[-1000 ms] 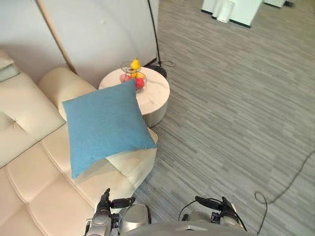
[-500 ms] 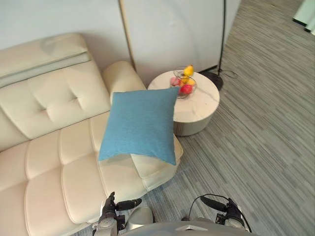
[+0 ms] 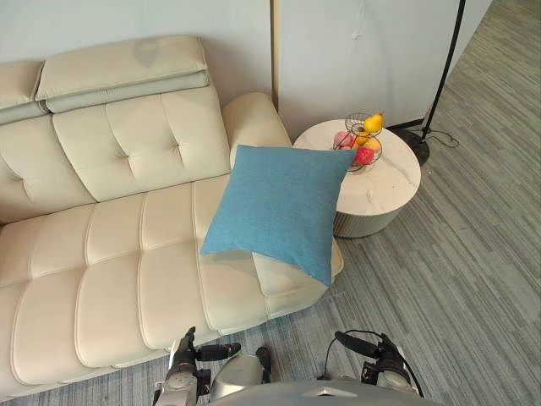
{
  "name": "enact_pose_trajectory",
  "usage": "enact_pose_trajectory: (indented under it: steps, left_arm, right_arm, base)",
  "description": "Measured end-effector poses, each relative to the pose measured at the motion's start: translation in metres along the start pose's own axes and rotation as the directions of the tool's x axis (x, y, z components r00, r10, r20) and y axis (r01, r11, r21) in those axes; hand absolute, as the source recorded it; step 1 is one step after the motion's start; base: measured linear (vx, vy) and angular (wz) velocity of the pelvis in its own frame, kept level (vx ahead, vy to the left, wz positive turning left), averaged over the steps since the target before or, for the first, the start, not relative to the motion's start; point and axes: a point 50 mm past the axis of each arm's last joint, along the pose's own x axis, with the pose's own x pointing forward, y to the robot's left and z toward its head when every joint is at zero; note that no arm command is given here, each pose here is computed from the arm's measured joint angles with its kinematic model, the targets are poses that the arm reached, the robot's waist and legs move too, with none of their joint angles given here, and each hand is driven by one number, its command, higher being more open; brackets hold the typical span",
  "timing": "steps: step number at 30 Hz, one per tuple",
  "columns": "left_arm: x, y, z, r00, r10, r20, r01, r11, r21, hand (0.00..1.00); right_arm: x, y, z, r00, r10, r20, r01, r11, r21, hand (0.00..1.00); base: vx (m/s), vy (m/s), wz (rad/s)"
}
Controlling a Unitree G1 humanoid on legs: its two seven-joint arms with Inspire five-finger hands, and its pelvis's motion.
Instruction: Pick up cushions and gather them together orderly.
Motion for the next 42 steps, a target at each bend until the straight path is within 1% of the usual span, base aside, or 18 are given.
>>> enact_pose_trajectory:
  steps: [4,7,19,29,32,36,39,42]
  left_arm:
    - [-0.001,0.002,-0.008,1.0,0.0,-0.027,0.0,1.0,0.027,1.0]
    - [-0.001,0.005,-0.01,0.999,0.005,-0.034,-0.003,0.999,0.043,1.0]
    - [-0.002,0.006,-0.016,0.998,0.003,-0.056,0.0,0.998,0.06,1.0]
    - [-0.002,0.003,-0.011,1.0,-0.012,-0.025,0.014,0.995,0.103,1.0]
    - [-0.003,0.004,-0.006,1.0,-0.009,0.011,0.008,0.994,0.107,1.0]
    - [-0.006,0.001,0.01,0.995,-0.009,0.098,0.005,0.999,0.05,1.0]
    - [-0.012,-0.009,0.037,0.976,-0.013,0.22,0.015,1.0,-0.01,1.0]
    - [-0.021,-0.029,0.063,0.943,-0.033,0.331,0.056,0.997,-0.061,1.0]
  right_arm:
    - [-0.001,-0.003,-0.009,1.0,-0.003,-0.023,0.003,1.0,-0.006,1.0]
    - [-0.002,-0.003,-0.016,0.998,0.004,-0.057,-0.002,1.0,0.023,1.0]
    - [-0.003,0.002,-0.02,0.995,0.061,-0.074,-0.059,0.998,0.031,1.0]
    - [-0.002,0.013,-0.011,0.986,0.165,-0.039,-0.168,0.976,-0.141,1.0]
    - [-0.003,0.017,-0.006,0.981,0.194,-0.018,-0.194,0.965,-0.175,1.0]
    - [-0.007,0.034,0.008,0.964,0.261,0.044,-0.25,0.953,-0.17,1.0]
    - [-0.018,0.06,0.031,0.923,0.356,0.146,-0.33,0.928,-0.175,1.0]
    - [-0.031,0.082,0.06,0.874,0.407,0.267,-0.378,0.913,-0.153,1.0]
  base:
    - [-0.07,0.023,0.02]
    - [-0.05,0.044,-0.08]
    - [0.0,0.009,0.0]
    - [0.0,-0.006,0.08]
    - [0.0,-0.002,0.12]
    - [0.01,0.0,0.1]
    - [0.01,0.003,0.1]
    - [0.01,0.005,0.06]
